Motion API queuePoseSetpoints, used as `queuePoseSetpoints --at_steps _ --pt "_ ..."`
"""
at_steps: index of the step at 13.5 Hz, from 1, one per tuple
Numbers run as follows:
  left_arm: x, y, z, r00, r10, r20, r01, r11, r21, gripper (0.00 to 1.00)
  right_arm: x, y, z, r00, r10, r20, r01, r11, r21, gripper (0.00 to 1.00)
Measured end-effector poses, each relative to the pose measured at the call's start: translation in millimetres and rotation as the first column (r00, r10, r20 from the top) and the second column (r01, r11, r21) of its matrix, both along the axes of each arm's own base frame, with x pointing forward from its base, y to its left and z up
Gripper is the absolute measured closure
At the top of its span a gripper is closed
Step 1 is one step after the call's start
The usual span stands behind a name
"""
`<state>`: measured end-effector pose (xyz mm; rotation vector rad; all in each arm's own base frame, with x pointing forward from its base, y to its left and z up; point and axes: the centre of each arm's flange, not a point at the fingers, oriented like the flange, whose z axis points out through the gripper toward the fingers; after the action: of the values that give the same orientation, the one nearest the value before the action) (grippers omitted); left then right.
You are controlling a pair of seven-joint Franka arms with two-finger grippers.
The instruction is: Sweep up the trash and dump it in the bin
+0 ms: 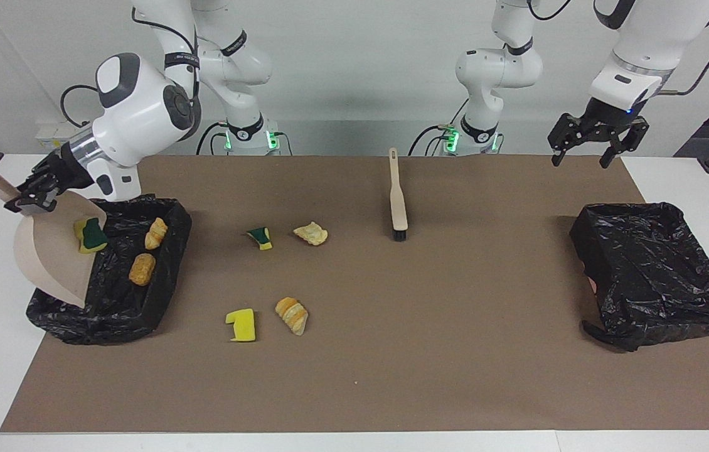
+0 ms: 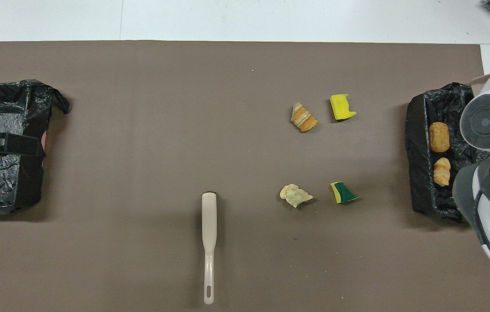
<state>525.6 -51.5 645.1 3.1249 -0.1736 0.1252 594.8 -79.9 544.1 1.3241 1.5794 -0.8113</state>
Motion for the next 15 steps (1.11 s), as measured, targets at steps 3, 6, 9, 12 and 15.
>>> queuePoseSetpoints --at_steps 3,6,9,12,15 --pt "0 4 0 1.0 0.007 -0.001 -0.007 1.0 0.0 0.0 0.2 -6 -3 1.0 -0.007 -0.011 0.007 1.0 -0.001 0.69" --pt "0 4 0 1.0 0.008 -0.001 -0.008 1.0 0.0 0.0 0.5 -6 -3 1.0 0.002 -0.03 -0.002 1.0 -0.006 0.69" --pt "0 4 0 1.0 0.008 -0.001 -0.008 1.0 0.0 0.0 0.1 -11 -4 1.0 -0.005 -0.03 0.006 1.0 0.003 0.69" --pt "0 4 0 1.0 0.008 -0.001 -0.008 1.0 0.0 0.0 -0.5 -18 -13 0.997 -0.015 -0.071 0.02 0.998 0.066 0.69" --pt "0 4 0 1.0 0.008 -0.002 -0.008 1.0 0.0 0.0 0.3 -16 -12 0.998 -0.029 -0.057 0.035 0.994 0.102 0.69"
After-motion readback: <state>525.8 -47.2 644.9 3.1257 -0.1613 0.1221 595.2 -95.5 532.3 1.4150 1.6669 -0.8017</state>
